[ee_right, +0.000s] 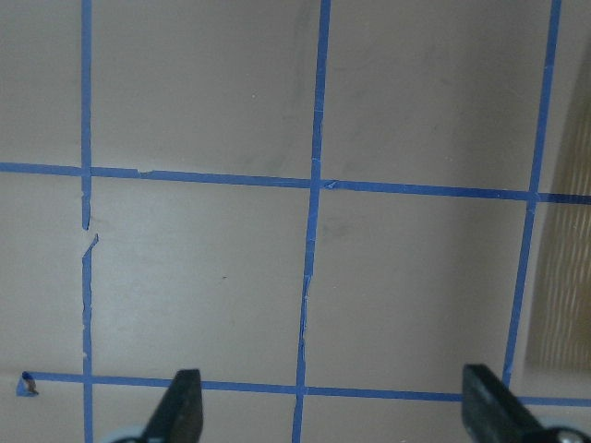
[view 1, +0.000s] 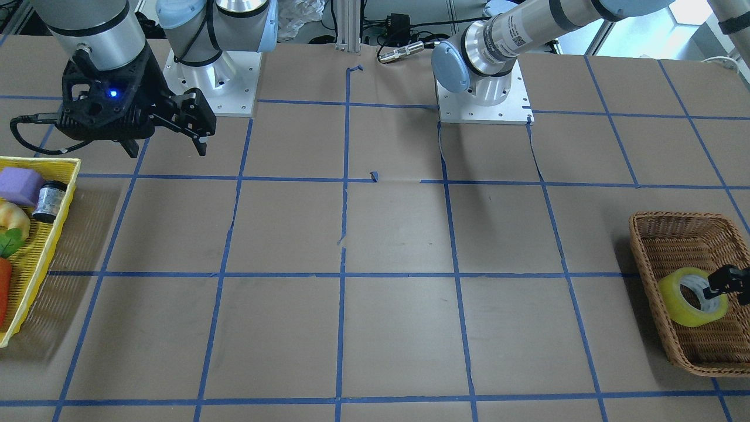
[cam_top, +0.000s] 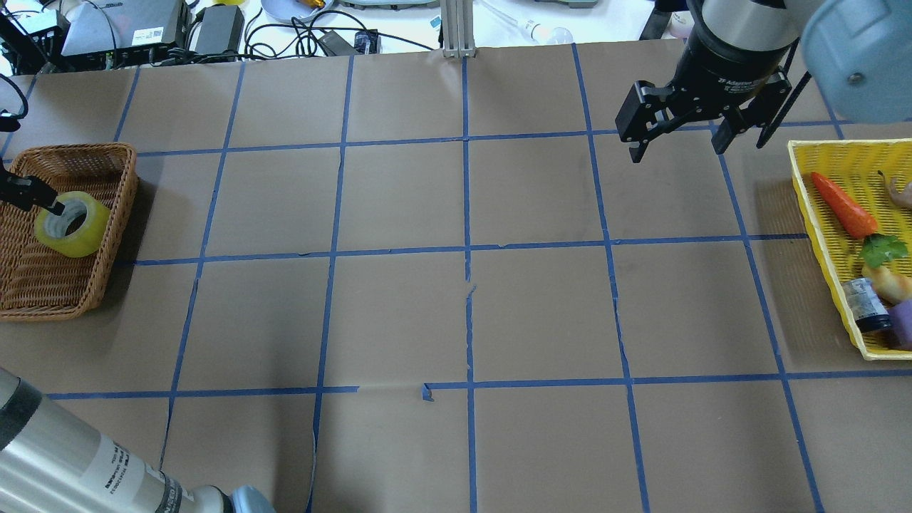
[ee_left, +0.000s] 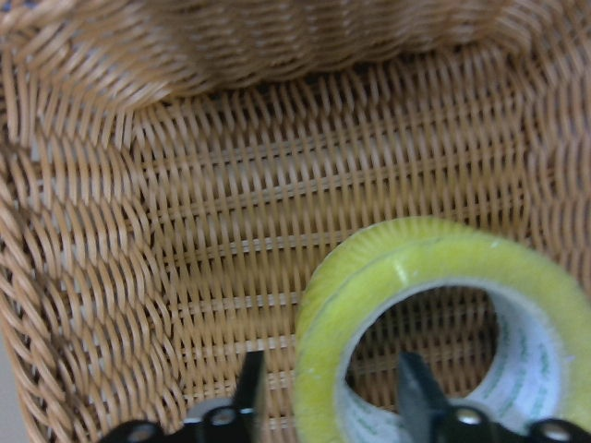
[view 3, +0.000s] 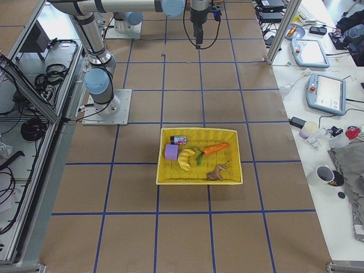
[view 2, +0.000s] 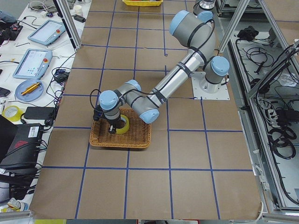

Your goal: Transfer tape with both arms

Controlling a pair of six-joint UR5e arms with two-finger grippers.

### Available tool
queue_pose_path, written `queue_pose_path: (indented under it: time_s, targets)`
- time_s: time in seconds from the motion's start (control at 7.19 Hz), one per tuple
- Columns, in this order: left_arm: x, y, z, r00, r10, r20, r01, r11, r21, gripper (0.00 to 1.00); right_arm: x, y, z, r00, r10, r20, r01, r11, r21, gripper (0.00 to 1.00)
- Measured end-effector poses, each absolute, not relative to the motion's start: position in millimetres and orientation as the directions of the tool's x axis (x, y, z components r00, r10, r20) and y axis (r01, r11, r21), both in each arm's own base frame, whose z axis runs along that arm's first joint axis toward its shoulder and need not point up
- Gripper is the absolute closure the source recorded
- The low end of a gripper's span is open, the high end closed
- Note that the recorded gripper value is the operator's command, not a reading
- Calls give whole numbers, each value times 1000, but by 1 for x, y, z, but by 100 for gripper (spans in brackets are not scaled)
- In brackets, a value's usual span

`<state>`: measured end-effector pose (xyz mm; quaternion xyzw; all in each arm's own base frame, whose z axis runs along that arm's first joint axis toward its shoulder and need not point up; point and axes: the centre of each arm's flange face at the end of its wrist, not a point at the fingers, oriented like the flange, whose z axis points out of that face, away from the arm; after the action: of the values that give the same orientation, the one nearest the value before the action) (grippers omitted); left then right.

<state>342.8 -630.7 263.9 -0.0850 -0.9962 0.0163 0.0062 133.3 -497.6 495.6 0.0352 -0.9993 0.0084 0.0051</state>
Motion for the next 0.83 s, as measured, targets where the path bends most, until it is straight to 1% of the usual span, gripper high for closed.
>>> queue_pose_path:
  time_s: [0.14,0.42,0.56,0.83]
  targets:
    - [290,-639,302,-987,158,21,158,987,-13,0,133,-497,495,-997,-72,11,-72,997,-15,0]
    - [141,-639,386,-998,45,32,46,999,19,0,133,-497,494,-997,-71,10,-71,997,-14,0]
    - [56,-629,421,-1000,-4,27,-3,1000,20,0,133,-497,494,-997,-72,10,-72,997,-14,0]
    - [-91,-575,465,-995,-101,25,-100,995,12,0,133,-497,494,-997,-70,11,-71,997,-14,0]
